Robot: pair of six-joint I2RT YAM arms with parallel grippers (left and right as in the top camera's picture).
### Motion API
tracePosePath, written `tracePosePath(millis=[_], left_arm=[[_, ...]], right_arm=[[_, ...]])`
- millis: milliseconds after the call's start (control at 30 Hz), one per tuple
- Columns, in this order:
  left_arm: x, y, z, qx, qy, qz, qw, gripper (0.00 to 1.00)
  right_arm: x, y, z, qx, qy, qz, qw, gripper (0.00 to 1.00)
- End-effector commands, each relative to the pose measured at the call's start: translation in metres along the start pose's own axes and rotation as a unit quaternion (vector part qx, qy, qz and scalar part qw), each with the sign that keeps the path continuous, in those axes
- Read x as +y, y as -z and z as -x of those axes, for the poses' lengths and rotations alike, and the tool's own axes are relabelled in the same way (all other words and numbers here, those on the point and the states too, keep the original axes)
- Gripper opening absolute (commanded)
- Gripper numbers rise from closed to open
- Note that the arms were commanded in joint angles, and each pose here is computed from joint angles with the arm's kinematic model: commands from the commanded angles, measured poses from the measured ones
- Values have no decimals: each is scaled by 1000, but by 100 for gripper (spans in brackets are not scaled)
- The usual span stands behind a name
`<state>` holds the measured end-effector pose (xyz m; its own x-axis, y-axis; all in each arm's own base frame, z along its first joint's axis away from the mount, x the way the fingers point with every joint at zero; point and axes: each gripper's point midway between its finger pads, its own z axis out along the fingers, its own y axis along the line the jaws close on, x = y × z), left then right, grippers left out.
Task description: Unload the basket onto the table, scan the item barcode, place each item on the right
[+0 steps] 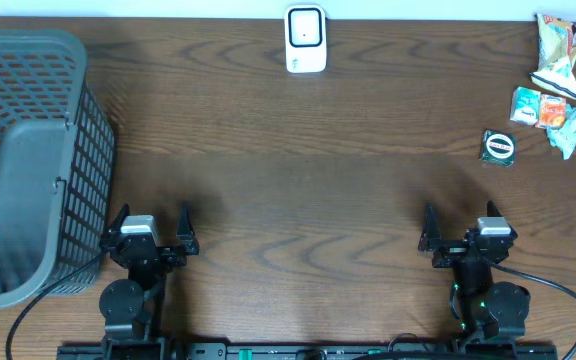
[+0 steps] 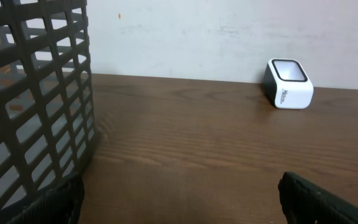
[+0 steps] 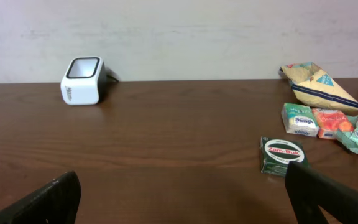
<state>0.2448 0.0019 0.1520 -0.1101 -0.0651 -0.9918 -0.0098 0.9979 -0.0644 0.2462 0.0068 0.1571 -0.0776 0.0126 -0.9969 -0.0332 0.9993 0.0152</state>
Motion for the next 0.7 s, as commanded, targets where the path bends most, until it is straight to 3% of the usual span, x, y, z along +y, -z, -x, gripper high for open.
tracePosePath(millis=[0,667], left_arm=[[1,-1,-16,23,1,1,1000,98],[-8,-1,-16,22,-24,-25,999,97]], right_arm=[[-3,0,-1,0,3,-7,1000,99],[-3,0,-1,-1,3,-7,1000,99]])
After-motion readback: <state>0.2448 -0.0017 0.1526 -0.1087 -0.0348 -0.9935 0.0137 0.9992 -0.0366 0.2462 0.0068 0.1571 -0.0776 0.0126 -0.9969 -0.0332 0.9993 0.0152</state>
